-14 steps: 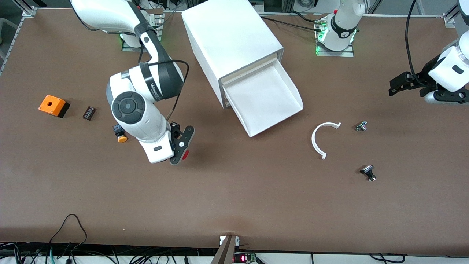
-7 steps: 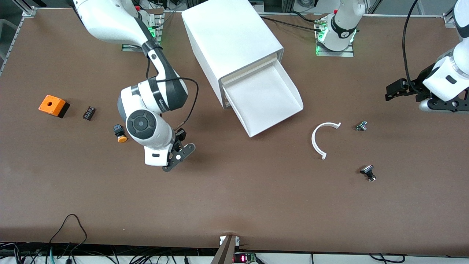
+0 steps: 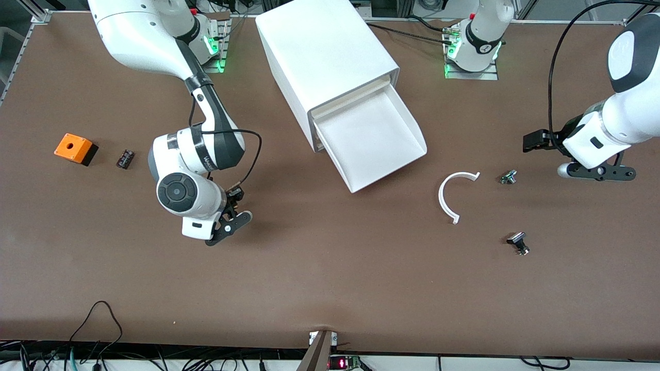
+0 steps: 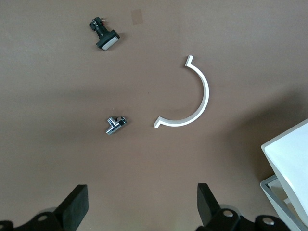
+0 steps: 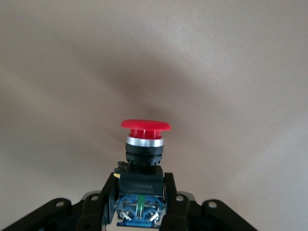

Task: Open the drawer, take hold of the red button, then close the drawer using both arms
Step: 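Lower the red button to the table while the left gripper reaches the drawer, then push the drawer shut with the left gripper while the right gripper releases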

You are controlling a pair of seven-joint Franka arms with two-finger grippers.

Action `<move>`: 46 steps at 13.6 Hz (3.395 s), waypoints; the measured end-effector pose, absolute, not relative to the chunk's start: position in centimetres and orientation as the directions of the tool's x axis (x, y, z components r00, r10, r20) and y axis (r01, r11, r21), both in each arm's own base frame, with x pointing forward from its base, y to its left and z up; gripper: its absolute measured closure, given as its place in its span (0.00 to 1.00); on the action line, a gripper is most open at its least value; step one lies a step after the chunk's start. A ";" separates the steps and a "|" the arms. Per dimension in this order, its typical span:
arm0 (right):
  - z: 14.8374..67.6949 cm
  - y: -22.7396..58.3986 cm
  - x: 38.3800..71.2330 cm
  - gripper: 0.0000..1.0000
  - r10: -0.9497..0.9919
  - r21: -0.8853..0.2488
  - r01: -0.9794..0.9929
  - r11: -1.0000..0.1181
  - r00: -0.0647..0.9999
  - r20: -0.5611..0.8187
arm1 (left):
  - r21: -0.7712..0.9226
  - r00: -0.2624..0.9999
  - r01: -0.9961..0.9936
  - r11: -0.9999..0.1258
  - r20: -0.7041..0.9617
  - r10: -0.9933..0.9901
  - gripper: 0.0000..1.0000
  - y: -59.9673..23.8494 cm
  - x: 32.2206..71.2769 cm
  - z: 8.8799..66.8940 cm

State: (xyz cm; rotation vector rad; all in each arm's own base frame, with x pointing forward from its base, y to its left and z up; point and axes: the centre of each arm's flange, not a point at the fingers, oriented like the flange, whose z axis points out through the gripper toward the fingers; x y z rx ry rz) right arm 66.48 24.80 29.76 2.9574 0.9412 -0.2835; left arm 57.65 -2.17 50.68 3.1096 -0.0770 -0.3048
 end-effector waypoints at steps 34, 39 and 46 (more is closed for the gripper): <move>31.3 15.8 60.3 0.00 0.357 -0.027 0.358 -0.933 0.933 0.048 | 0.150 0.896 0.420 -0.895 -0.229 0.381 0.01 -29.8 51.0 26.0; 45.1 16.9 61.5 0.00 0.248 -0.061 0.247 -0.967 0.969 -0.013 | 0.132 0.890 0.366 -0.921 -0.338 0.305 0.01 -34.5 45.2 26.4; 52.8 7.2 63.2 0.00 0.119 -0.065 0.118 -0.991 0.993 -0.007 | 0.114 0.861 0.318 -0.941 -0.451 0.236 0.01 -38.2 40.0 27.0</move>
